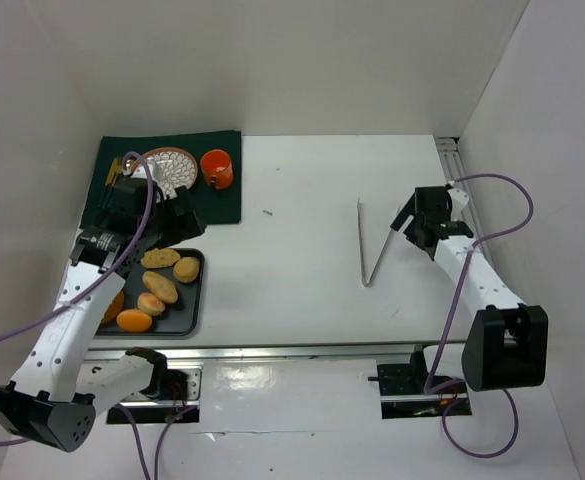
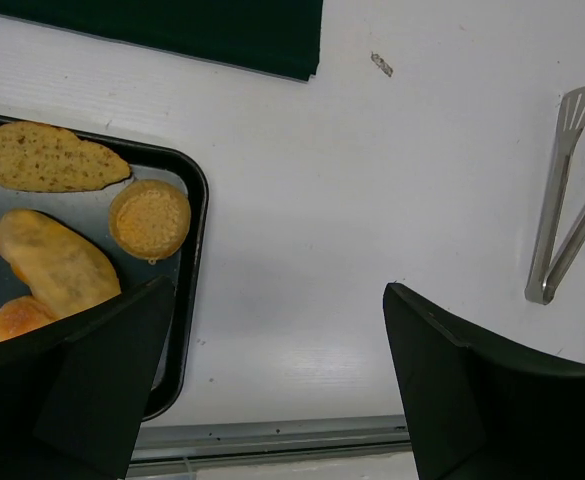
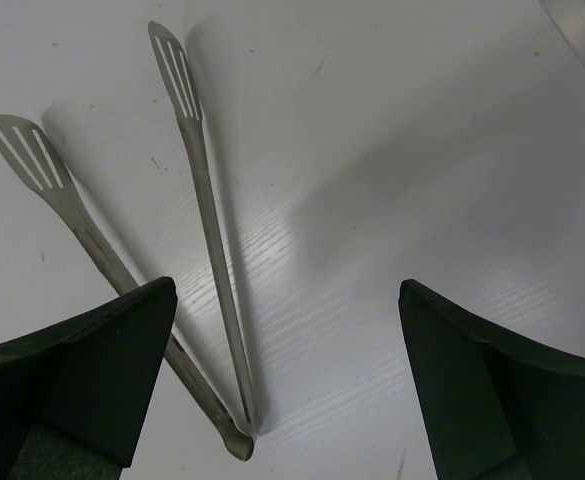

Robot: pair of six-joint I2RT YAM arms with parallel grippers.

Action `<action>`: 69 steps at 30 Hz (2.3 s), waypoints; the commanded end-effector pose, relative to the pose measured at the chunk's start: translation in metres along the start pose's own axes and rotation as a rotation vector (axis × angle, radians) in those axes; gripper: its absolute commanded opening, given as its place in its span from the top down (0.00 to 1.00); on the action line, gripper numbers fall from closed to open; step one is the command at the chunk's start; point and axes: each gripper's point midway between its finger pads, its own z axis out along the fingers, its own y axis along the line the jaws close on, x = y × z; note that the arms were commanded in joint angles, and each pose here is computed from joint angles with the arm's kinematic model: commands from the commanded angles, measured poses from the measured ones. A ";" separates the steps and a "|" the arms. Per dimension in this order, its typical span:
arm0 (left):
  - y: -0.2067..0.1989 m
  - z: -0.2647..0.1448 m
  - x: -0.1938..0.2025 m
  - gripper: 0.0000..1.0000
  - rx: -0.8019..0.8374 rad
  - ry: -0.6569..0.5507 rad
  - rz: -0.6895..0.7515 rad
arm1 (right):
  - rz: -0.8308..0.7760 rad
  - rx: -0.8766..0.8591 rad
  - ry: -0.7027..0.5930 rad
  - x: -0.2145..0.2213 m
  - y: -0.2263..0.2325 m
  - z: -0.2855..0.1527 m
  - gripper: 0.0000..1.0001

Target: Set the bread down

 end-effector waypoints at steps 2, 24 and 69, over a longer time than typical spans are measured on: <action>0.001 0.000 -0.004 0.01 -0.001 -0.022 0.027 | 0.045 -0.038 -0.021 -0.002 -0.001 -0.009 0.01; 0.021 0.015 0.002 0.01 -0.108 0.015 0.085 | -0.054 -0.168 0.164 0.046 0.021 0.040 0.16; 0.024 0.008 -0.004 0.01 -0.128 -0.017 0.075 | -0.221 -0.395 0.388 0.250 0.272 -0.080 0.36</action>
